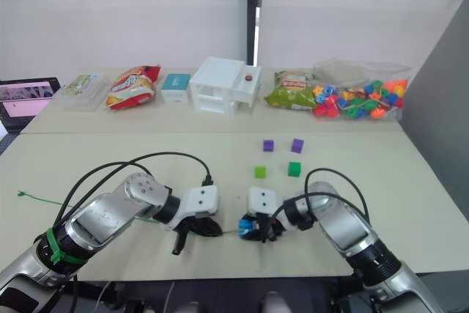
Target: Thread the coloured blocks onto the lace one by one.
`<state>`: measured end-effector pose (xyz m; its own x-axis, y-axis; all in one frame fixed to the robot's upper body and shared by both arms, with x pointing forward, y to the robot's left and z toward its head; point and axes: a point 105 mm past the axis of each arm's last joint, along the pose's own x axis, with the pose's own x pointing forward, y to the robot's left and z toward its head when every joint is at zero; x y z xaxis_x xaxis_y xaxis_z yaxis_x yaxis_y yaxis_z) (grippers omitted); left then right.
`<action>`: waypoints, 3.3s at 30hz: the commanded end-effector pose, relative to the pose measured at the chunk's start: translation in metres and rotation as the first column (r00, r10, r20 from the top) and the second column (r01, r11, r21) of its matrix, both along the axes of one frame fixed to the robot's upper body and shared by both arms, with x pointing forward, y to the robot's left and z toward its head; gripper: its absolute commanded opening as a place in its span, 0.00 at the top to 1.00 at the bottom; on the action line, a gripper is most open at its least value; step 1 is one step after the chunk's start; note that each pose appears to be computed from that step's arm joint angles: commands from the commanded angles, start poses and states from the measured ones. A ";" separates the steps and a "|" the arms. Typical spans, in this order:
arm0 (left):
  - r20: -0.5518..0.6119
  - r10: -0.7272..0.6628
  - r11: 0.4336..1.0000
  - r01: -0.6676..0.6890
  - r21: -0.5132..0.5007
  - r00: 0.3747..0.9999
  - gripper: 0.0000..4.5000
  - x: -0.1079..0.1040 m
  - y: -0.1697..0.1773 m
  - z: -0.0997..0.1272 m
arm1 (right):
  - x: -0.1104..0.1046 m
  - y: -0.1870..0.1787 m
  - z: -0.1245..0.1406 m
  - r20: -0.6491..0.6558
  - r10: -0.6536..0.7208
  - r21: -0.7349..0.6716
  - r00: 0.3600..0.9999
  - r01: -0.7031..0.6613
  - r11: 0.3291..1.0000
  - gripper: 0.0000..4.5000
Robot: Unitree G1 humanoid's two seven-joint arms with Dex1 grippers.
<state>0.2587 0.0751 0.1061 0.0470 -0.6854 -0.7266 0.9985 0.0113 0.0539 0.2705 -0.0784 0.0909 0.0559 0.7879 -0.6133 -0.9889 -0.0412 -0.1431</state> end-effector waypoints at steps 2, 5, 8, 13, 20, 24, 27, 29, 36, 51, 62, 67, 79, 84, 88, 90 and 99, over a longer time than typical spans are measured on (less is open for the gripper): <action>0.020 -0.011 0.999 0.010 0.031 1.000 1.00 -0.002 0.008 0.007 | -0.006 -0.001 -0.005 -0.023 0.020 -0.015 1.000 -0.020 1.000 0.70; -0.024 0.008 1.000 -0.008 0.017 1.000 1.00 -0.003 0.007 0.014 | -0.006 -0.001 -0.005 -0.021 0.022 -0.016 1.000 -0.023 1.000 0.70; -0.053 0.013 0.999 -0.011 0.034 0.999 1.00 -0.005 0.006 0.019 | -0.005 0.001 -0.004 -0.014 0.030 -0.012 0.999 -0.030 0.999 0.70; -0.030 0.022 0.999 -0.021 0.050 0.999 1.00 -0.002 -0.001 0.030 | -0.007 0.005 -0.002 -0.009 0.039 -0.002 0.999 -0.039 0.999 0.70; 0.015 0.012 0.984 -0.015 0.178 1.000 1.00 0.004 0.009 0.020 | -0.010 0.007 -0.002 -0.009 0.038 0.007 0.999 -0.038 0.999 0.70; -0.001 0.016 0.981 -0.016 0.195 1.000 1.00 0.006 0.005 0.019 | -0.011 0.006 -0.001 -0.007 0.038 0.007 0.999 -0.038 0.999 0.70; 0.001 0.013 0.979 -0.013 0.202 1.000 1.00 0.008 0.002 0.018 | -0.011 0.006 0.000 -0.005 0.037 0.006 0.999 -0.037 0.999 0.70; -0.001 0.018 0.977 -0.018 0.211 1.000 1.00 0.009 0.000 0.016 | -0.011 0.007 0.000 -0.005 0.036 0.006 0.999 -0.036 0.999 0.70; -0.003 0.017 0.970 -0.016 0.242 1.000 1.00 0.010 -0.001 0.009 | -0.013 0.007 0.001 -0.006 0.032 0.010 0.999 -0.032 0.999 0.70; 0.005 0.005 0.981 -0.006 0.196 1.000 1.00 0.011 -0.019 0.012 | -0.015 0.007 0.001 -0.011 0.024 0.011 1.000 -0.024 1.000 0.70; 0.003 -0.026 0.983 0.025 0.181 1.000 1.00 0.004 -0.021 0.020 | -0.015 0.006 0.000 -0.018 0.019 0.005 1.000 -0.019 1.000 0.70; -0.005 -0.022 0.985 0.023 0.172 1.000 1.00 0.004 -0.021 0.025 | -0.015 0.006 -0.001 -0.018 0.020 0.003 1.000 -0.020 1.000 0.70; -0.007 -0.015 0.988 0.016 0.154 1.000 1.00 0.003 -0.021 0.030 | -0.016 0.005 -0.002 -0.027 0.022 -0.002 0.999 -0.022 1.000 0.70; -0.009 -0.006 0.989 0.007 0.149 1.000 1.00 0.003 -0.018 0.033 | -0.017 0.005 -0.004 -0.031 0.025 -0.007 0.999 -0.025 1.000 0.70; -0.011 0.005 0.990 -0.003 0.140 1.000 1.00 0.003 -0.018 0.036 | -0.017 0.006 -0.005 -0.034 0.027 -0.006 0.999 -0.027 1.000 0.70; -0.013 0.007 0.989 -0.006 0.144 1.000 1.00 0.003 -0.017 0.033 | -0.017 0.006 -0.005 -0.035 0.028 -0.008 0.999 -0.029 1.000 0.70; -0.009 0.023 0.986 -0.021 0.168 1.000 1.00 0.002 0.000 0.020 | -0.013 -0.001 -0.005 -0.028 0.003 -0.011 1.000 -0.003 1.000 0.70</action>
<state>0.2599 0.0764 0.1188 0.0216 -0.5300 -0.8477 0.9993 0.0374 0.0021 0.2616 -0.0764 0.0901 0.0526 0.7828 -0.6200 -0.9901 -0.0400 -0.1345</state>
